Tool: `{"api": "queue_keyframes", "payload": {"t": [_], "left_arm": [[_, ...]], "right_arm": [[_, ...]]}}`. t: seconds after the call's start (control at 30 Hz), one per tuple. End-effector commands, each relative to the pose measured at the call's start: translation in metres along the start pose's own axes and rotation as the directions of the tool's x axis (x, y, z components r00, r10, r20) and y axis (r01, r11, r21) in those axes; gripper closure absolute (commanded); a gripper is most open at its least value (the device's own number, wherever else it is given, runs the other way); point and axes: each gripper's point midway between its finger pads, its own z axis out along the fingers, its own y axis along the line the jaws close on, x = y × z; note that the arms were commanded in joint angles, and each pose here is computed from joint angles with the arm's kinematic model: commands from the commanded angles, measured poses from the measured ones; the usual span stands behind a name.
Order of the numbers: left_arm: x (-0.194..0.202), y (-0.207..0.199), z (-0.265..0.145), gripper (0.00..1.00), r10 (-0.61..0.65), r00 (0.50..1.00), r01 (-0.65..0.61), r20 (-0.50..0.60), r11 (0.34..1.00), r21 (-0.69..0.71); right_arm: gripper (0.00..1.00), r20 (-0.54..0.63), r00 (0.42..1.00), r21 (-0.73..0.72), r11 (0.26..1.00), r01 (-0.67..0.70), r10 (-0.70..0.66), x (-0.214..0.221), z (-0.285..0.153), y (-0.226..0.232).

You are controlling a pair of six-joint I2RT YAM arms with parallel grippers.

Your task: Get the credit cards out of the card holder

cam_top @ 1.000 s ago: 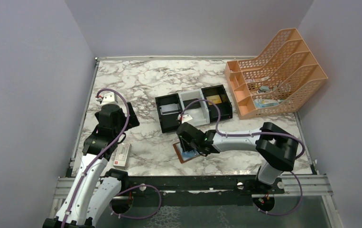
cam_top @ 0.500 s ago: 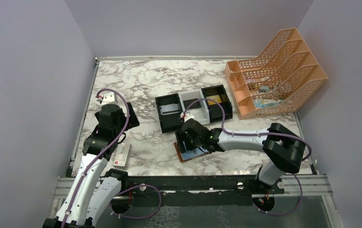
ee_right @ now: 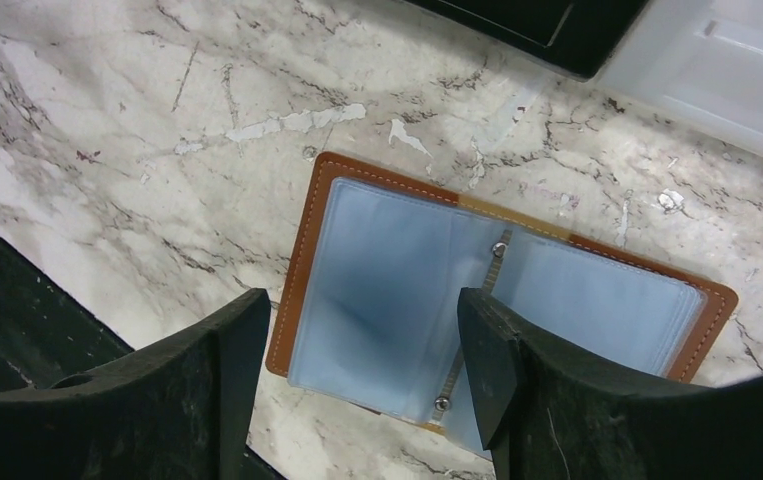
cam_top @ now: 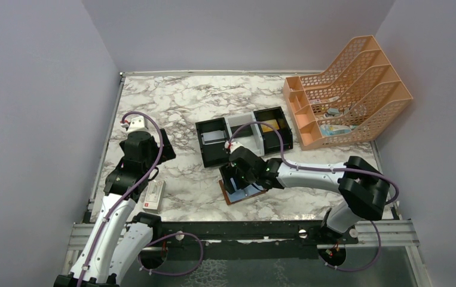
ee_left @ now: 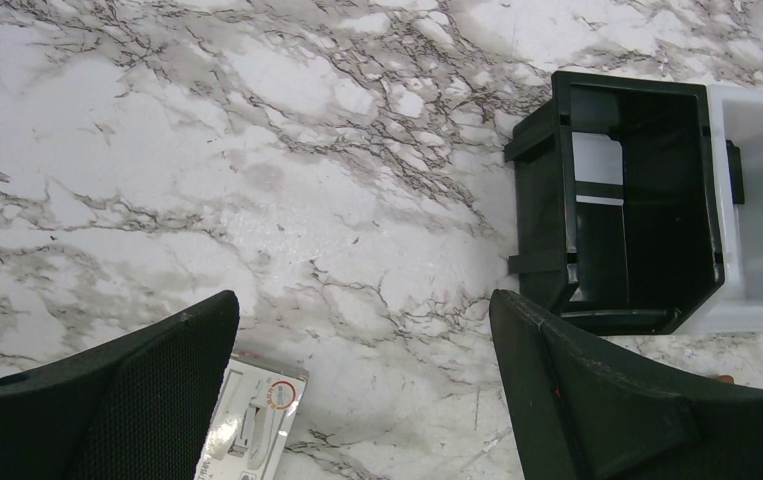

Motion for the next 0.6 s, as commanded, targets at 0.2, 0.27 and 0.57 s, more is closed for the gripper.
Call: {"api": "queue_keyframes", "payload": {"t": [0.2,0.27,0.57], "left_arm": [[0.001,-0.003,0.002,0.01,0.003,1.0,-0.003,0.008,1.0,0.027],[0.001,-0.004,0.002,0.01,0.003,1.0,-0.004,0.009,1.0,0.028],[0.003,-0.006,0.003,0.01,0.006,1.0,-0.006,-0.001,0.999,0.039]], "right_arm": [[0.35,-0.124,0.992,0.115,0.992,0.048,-0.033,0.026,0.023,-0.015],[0.36,-0.135,0.99,0.146,0.988,0.053,-0.033,0.032,0.025,-0.02],[0.58,-0.086,0.996,0.183,0.983,-0.017,0.033,0.032,0.022,-0.026]]}}
